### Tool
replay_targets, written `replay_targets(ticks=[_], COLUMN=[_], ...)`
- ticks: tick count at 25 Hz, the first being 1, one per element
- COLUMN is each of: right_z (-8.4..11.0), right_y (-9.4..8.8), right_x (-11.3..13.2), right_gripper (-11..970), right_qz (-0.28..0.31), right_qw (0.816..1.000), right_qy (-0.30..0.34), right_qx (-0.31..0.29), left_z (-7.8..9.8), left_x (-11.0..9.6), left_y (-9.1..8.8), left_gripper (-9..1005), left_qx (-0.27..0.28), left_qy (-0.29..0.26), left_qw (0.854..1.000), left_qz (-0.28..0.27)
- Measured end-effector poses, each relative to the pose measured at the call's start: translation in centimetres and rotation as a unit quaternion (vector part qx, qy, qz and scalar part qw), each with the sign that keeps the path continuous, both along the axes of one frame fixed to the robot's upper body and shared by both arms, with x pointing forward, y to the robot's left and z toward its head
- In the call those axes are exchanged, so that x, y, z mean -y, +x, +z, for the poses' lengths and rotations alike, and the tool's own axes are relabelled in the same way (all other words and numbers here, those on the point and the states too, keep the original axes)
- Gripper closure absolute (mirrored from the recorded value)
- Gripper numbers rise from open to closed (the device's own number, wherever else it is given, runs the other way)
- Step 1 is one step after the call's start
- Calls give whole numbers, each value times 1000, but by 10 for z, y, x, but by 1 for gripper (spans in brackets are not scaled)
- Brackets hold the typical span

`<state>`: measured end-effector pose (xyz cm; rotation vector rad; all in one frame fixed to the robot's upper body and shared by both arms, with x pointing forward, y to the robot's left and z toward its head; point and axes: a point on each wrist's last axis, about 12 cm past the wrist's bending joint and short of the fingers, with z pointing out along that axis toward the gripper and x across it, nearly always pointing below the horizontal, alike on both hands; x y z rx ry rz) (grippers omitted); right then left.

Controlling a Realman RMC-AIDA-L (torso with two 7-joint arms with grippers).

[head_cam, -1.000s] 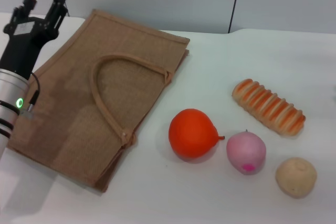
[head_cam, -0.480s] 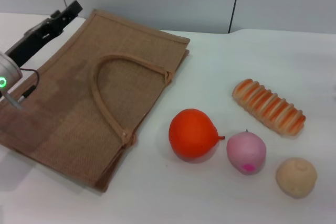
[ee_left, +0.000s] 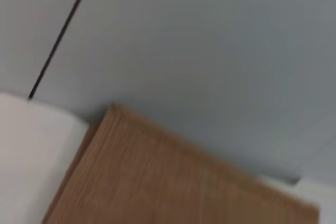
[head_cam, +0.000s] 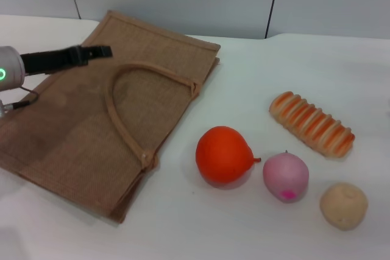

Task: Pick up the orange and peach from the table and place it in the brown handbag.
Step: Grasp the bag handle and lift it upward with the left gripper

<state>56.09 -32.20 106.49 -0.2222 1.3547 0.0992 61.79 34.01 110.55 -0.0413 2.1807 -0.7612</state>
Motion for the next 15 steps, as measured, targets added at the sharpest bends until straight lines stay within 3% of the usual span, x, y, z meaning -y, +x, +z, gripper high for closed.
replay_targets(ticks=[5,15], right_z=[0,1], right_y=[0,0], right_x=[0,2], right_gripper=[78,78], right_qz=[0,-6], right_qw=[1000,1000], right_qy=[-1,2], right_qx=[0,2], left_z=[8,6], left_x=[8,22], left_y=[12,22], left_gripper=[213,214], left_qx=[-57,-95], left_qy=[59,128], left_qw=[996,986], left_qz=[-27,-46])
